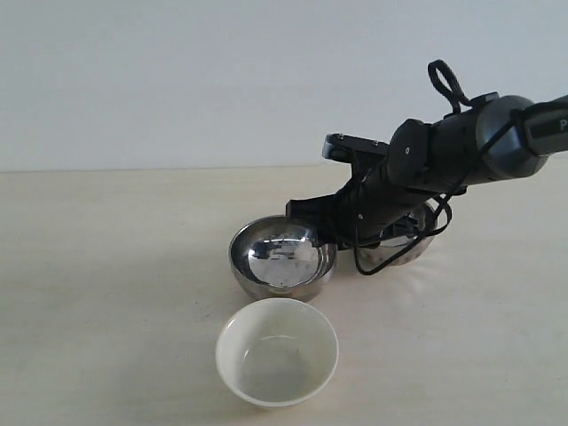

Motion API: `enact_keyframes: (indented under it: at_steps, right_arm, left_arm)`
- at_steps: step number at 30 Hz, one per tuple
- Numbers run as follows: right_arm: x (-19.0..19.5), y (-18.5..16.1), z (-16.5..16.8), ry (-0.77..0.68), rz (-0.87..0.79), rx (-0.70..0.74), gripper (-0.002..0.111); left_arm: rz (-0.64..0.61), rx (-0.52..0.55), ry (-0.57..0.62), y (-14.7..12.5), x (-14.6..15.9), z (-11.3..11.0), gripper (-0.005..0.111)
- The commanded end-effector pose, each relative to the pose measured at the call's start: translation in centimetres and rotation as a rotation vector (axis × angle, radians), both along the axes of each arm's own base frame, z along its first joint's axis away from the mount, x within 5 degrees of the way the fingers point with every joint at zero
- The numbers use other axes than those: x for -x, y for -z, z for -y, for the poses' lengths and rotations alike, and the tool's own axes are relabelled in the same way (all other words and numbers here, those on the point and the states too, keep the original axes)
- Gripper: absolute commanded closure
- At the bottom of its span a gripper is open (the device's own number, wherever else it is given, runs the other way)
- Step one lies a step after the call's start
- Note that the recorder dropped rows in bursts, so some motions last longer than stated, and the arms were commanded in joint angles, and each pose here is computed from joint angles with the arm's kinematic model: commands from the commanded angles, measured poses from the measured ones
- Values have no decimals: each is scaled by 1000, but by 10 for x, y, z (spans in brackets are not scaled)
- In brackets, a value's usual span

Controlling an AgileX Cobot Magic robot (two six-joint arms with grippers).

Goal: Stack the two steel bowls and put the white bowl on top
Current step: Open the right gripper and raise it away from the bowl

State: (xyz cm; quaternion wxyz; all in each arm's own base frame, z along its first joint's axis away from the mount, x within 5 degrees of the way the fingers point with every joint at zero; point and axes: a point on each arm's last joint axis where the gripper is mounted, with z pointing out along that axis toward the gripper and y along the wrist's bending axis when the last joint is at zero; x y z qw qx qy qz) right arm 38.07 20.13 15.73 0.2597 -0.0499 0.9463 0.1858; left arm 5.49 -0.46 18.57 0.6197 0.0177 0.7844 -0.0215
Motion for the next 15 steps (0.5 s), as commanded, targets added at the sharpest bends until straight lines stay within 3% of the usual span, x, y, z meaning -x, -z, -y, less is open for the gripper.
enact_keyframes:
  at_steps: [1, 8, 15]
  right_arm:
    - [4, -27, 2, -5, 54, -23, 73]
    - [11, -71, 16, -2, 120, -34, 73]
    - [22, -120, 77, 51, 103, 19, 73]
  left_arm:
    - [5, 17, -5, 1, 0, 0, 103]
    - [5, 17, -5, 1, 0, 0, 103]
    - [5, 17, -5, 1, 0, 0, 103]
